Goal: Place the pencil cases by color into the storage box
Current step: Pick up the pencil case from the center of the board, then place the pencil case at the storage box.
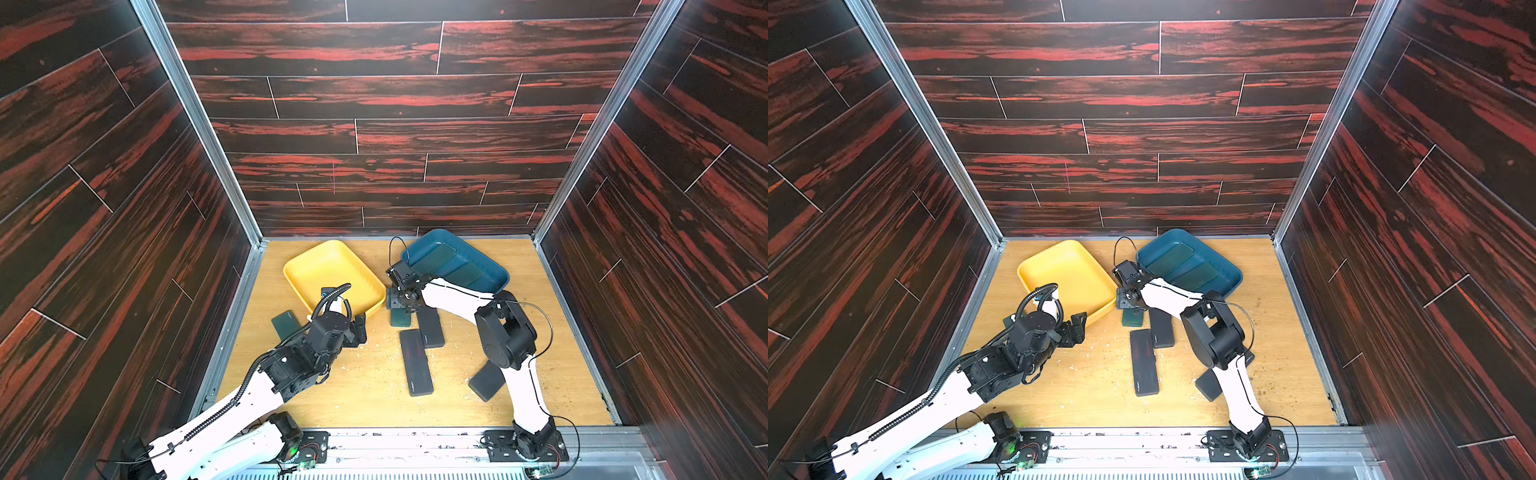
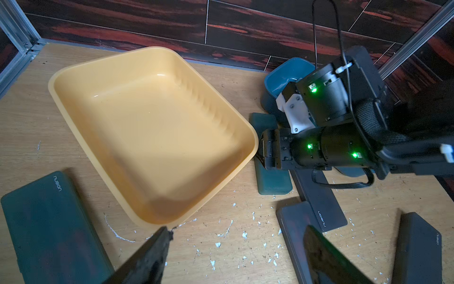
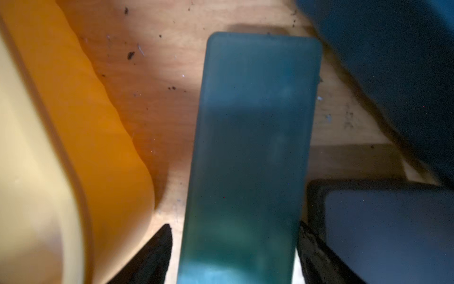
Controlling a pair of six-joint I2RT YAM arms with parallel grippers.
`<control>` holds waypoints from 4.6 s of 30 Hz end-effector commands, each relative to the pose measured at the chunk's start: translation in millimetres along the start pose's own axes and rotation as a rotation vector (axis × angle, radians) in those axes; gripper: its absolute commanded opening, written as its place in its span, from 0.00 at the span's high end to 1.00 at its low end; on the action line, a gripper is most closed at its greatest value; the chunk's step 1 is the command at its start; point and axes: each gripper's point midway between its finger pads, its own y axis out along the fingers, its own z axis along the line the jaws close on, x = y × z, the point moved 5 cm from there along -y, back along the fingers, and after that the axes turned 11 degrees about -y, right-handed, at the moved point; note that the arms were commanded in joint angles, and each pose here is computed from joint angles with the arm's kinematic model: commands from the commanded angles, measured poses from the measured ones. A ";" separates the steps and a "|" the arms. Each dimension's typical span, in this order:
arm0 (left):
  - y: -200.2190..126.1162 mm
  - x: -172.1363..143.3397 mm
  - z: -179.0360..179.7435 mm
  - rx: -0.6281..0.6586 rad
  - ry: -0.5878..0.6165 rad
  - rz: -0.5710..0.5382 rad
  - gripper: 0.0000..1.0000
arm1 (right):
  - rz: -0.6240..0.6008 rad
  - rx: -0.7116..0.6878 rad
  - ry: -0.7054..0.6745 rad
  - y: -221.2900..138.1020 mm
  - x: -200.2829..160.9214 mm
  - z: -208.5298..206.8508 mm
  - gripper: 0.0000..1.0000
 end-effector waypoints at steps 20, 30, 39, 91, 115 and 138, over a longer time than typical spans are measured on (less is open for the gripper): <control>-1.6 2.5 2.7 0.017 -0.014 -0.017 0.14 | 0.130 -0.052 -0.028 48.2 -29.8 -1.1 0.30; -2.2 3.5 2.2 0.015 -0.013 -0.019 0.14 | 0.072 -0.020 -0.031 20.6 -14.7 1.0 0.40; -0.7 3.4 0.4 0.013 -0.011 -0.013 0.14 | -0.017 0.020 -0.045 -25.3 4.1 1.0 0.42; 34.8 3.7 -45.2 -0.129 0.116 0.045 0.14 | -0.291 -0.019 0.463 -122.9 48.9 -185.4 0.44; 34.4 -7.3 -47.1 -0.211 0.069 0.055 0.15 | -0.059 -0.373 0.693 -64.1 -6.0 -229.4 0.42; 22.8 2.0 -40.2 -0.183 0.056 0.015 0.15 | 0.099 -0.450 0.721 -16.7 -19.4 -238.7 0.40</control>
